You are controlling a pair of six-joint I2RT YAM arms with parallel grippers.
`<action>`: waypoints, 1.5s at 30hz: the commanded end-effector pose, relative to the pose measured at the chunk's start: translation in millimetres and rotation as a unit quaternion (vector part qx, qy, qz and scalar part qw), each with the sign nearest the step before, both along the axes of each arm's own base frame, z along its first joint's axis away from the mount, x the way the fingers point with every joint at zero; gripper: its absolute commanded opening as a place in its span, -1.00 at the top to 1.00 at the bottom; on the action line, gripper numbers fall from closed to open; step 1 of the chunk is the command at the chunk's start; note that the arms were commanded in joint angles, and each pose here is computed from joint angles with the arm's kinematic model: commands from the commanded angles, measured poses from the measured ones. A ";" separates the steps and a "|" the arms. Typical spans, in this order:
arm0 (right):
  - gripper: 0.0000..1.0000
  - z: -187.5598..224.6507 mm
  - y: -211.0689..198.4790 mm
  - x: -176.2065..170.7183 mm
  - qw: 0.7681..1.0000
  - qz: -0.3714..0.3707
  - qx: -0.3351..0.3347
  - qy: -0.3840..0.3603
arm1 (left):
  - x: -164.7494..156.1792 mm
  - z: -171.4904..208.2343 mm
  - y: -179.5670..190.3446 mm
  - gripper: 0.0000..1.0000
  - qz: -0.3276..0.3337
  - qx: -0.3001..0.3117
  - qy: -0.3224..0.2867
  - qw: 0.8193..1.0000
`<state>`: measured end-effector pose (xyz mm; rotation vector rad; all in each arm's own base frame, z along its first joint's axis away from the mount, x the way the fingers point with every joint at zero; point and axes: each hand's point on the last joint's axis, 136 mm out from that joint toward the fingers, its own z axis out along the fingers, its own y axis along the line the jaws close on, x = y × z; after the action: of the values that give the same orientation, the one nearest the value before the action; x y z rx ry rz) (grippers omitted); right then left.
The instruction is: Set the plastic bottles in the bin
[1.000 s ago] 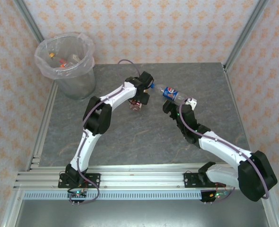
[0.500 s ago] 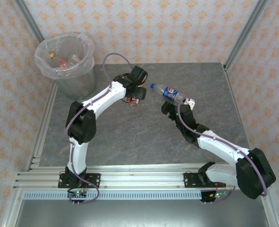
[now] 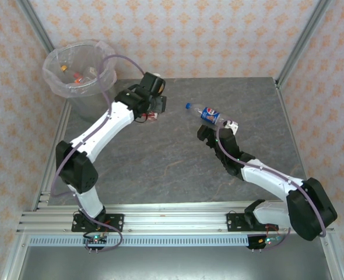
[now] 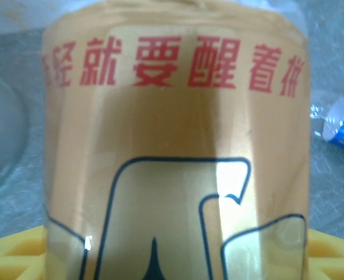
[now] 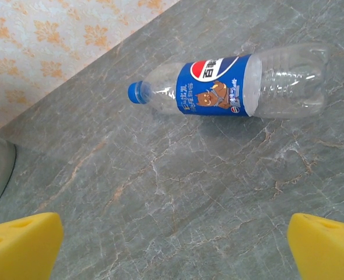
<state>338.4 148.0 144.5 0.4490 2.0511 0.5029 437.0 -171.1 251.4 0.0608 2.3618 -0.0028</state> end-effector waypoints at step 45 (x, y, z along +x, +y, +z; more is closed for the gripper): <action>-0.98 30.2 0.4 2.7 0.999 0.000 0.022 -0.039 | 114.3 142.2 259.0 -0.16 0.242 -0.097 -0.174 0.950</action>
<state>342.3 156.7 168.1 0.4472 1.9980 0.5881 547.6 83.5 380.3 -0.5501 2.0009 0.0414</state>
